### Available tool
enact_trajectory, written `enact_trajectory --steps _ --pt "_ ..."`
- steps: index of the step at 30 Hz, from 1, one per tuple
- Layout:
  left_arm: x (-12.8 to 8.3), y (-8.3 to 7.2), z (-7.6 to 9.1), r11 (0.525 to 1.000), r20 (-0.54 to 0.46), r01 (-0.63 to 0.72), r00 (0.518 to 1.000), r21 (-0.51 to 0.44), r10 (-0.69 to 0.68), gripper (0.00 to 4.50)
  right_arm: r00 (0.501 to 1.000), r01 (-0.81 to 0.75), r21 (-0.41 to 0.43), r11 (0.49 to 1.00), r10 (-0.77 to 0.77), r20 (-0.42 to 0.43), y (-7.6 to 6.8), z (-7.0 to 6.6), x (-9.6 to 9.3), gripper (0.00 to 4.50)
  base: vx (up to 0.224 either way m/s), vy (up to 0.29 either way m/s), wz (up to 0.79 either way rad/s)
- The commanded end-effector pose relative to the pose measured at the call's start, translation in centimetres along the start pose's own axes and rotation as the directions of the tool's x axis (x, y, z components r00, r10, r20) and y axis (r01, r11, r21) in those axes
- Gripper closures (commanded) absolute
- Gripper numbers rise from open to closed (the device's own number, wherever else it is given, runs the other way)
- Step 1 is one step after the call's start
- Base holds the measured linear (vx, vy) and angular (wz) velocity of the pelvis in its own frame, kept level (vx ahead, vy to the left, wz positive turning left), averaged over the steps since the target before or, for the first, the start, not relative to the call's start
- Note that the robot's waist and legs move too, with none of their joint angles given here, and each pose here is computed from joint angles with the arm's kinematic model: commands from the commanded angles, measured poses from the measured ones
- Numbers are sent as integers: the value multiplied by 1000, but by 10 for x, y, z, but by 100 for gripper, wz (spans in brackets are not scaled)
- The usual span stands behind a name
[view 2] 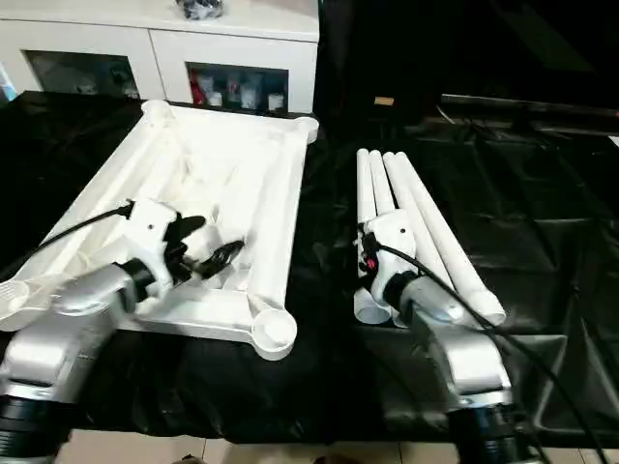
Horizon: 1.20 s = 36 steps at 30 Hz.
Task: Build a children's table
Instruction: Move to table, then move table base
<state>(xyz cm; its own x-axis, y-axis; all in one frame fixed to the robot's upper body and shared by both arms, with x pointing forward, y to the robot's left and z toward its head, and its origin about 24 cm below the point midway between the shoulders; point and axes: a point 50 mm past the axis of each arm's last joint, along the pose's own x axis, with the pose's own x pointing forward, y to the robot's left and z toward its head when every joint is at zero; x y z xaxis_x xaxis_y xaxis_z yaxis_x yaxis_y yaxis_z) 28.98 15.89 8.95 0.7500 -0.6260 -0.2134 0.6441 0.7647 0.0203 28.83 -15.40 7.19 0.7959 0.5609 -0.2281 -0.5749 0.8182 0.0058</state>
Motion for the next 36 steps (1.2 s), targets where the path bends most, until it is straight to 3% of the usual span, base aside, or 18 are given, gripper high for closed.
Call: enact_trajectory --steps 1,5,6,8,10,13,18,22,23,25,33,36 --pt "-2 -10 0 987 -22 149 989 62 -148 5 997 -82 -61 995 82 -7 3 7 -5 0 0 0 0" --pt "-16 -18 -11 920 -173 366 924 139 -341 5 985 -167 -134 977 158 -74 -1 4 -16 0 0 0 0" --pt "-18 -19 -12 913 -184 385 915 137 -358 31 985 -166 -138 976 157 -78 -2 3 -16 0 0 0 0" --pt "-21 -21 -13 890 -206 435 891 138 -404 31 981 -184 -141 973 173 -88 -2 3 -18 0 0 0 0" --pt "-28 -26 -18 840 -266 529 832 122 -486 44 965 -251 -168 953 232 -120 2 2 -23 0 0 0 0" --pt "-29 -26 -22 821 -316 555 809 134 -495 76 953 -292 -175 940 271 -137 4 2 -27 0 0 0 0" --pt "-29 -23 -27 813 -361 558 802 166 -477 120 916 -387 -168 907 358 -181 11 1 -33 0 0 0 0" --pt "-29 -20 -27 817 -372 555 799 155 -472 135 892 -439 -153 886 408 -196 15 1 -36 0 0 0 0" --pt "-28 -18 -27 828 -373 543 803 140 -464 160 884 -451 -141 881 420 -203 17 1 -37 0 0 0 0" --pt "-28 -17 -27 829 -377 543 801 130 -466 170 873 -471 -132 872 439 -212 19 0 -38 0 0 0 0" --pt "-30 -12 -32 805 -441 579 761 131 -475 245 828 -537 -100 838 501 -251 23 -1 -47 0 0 0 0" --pt "-28 -11 -32 794 -455 592 750 139 -480 254 818 -549 -87 831 514 -257 24 -2 -48 0 0 0 0"
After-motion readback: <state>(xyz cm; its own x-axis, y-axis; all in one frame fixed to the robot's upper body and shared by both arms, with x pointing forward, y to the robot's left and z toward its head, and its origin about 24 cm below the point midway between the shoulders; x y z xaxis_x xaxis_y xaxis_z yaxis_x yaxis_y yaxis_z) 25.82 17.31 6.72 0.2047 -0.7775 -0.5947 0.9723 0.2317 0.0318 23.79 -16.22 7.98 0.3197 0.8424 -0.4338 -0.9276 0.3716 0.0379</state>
